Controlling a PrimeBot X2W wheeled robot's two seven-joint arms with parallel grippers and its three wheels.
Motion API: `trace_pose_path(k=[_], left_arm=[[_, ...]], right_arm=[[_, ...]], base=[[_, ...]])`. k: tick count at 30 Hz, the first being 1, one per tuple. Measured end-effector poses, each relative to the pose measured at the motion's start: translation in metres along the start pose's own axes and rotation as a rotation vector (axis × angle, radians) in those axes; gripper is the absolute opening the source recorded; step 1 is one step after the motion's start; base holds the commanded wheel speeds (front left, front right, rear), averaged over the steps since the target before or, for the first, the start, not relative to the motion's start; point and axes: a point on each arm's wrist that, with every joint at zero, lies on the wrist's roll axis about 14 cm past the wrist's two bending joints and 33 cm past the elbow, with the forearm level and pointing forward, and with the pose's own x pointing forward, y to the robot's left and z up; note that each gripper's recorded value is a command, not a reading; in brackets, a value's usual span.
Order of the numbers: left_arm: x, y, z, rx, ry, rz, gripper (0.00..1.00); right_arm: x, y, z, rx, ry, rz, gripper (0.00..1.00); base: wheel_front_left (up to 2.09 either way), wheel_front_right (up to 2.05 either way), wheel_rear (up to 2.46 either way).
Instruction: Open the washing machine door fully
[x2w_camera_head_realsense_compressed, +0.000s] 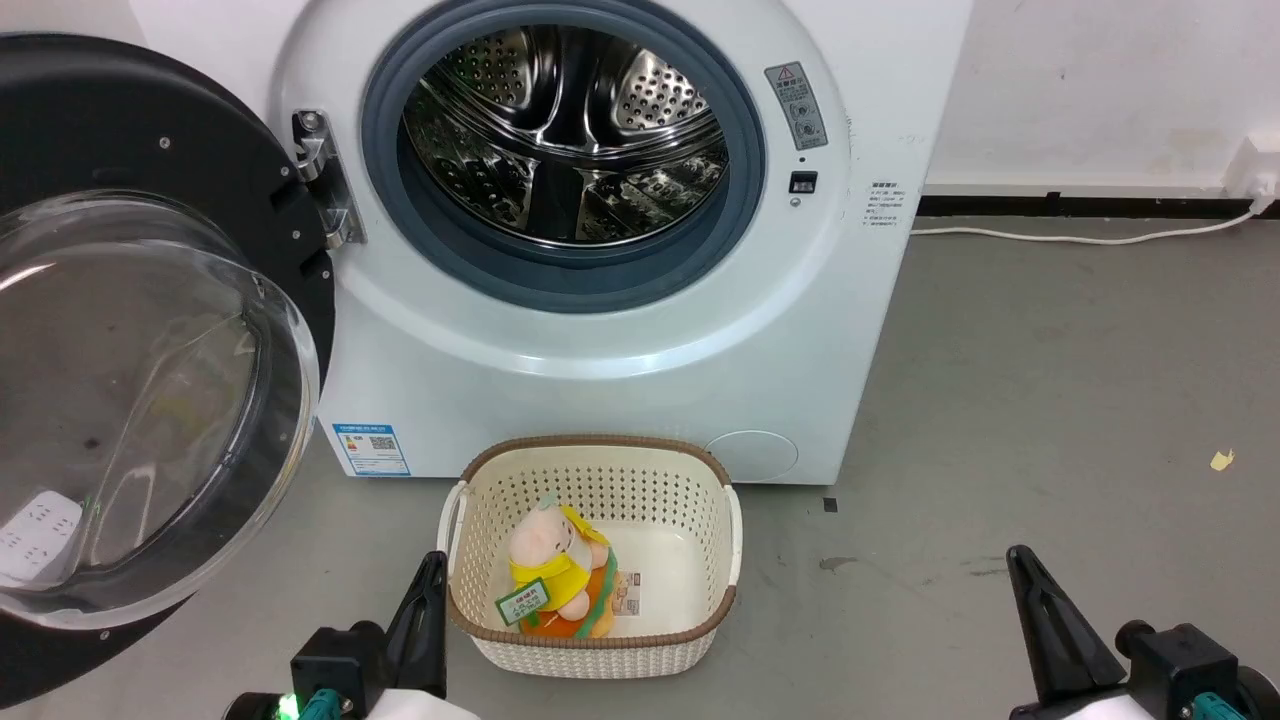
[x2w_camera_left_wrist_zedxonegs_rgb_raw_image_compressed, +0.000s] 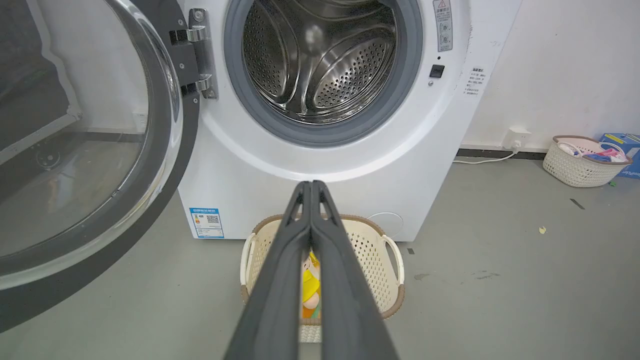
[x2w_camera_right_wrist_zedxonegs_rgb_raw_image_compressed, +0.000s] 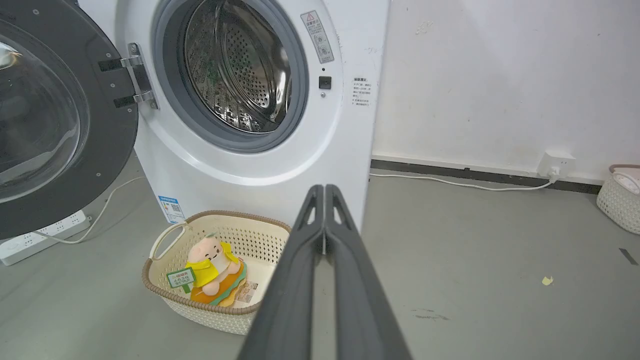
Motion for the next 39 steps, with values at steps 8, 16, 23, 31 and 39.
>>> trace_pose_path(k=[8, 16, 23, 31, 39], left_arm=[[0.001, 0.001, 0.001, 0.01, 0.007, 0.003, 0.0], [0.002, 0.003, 0.002, 0.02, 0.009, 0.008, 0.0], [0.003, 0.006, 0.004, 0.029, 0.013, 0.014, 0.0], [0.004, 0.009, 0.005, 0.043, 0.021, 0.022, 0.0], [0.006, 0.011, 0.008, 0.06, 0.023, 0.026, 0.0]], right_arm=[[0.002, 0.002, 0.0, 0.0, 0.009, 0.006, 0.0], [0.005, 0.004, 0.001, -0.009, 0.015, 0.013, 0.0], [0.007, 0.005, 0.001, -0.011, 0.022, 0.019, 0.0], [0.008, 0.007, -0.001, -0.018, 0.038, 0.023, 0.0], [0.014, 0.009, 0.002, -0.02, 0.043, 0.031, 0.0]], base=[[0.0, 0.0, 0.0], [0.0, 0.0, 0.0], [0.0, 0.0, 0.0], [0.0, 0.0, 0.0], [0.0, 0.0, 0.0]])
